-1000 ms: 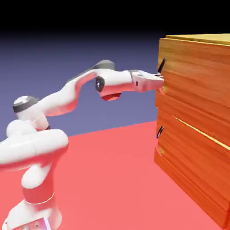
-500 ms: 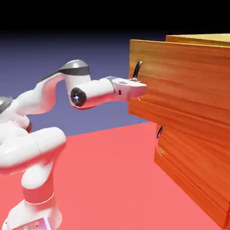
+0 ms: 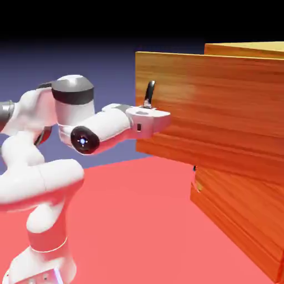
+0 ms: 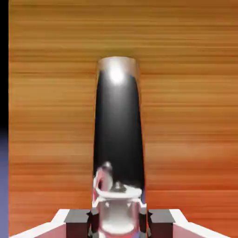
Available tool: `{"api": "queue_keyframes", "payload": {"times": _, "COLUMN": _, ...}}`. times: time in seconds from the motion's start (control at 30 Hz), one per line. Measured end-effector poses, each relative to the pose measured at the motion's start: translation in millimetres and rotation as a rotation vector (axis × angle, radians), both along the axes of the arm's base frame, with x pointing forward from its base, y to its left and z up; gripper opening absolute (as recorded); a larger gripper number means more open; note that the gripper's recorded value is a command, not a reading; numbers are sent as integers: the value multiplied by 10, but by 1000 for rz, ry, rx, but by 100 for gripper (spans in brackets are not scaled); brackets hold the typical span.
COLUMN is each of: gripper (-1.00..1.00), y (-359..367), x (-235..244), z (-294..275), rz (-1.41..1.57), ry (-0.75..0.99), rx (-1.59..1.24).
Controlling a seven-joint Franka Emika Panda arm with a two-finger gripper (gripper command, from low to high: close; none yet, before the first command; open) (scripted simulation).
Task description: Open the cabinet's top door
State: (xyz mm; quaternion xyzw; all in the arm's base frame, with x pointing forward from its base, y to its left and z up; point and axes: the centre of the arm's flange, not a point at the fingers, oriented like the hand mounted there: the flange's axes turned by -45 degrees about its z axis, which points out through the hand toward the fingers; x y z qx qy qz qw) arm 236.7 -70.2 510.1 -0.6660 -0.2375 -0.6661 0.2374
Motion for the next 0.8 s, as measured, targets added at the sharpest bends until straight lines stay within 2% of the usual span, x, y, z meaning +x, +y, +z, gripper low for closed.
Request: {"api": "queue_keyframes", "payload": {"times": 0.8, "gripper": -100, "y": -1581, "x": -623, "z": 0, "rz": 373, "ry": 0, "rx": 0}}
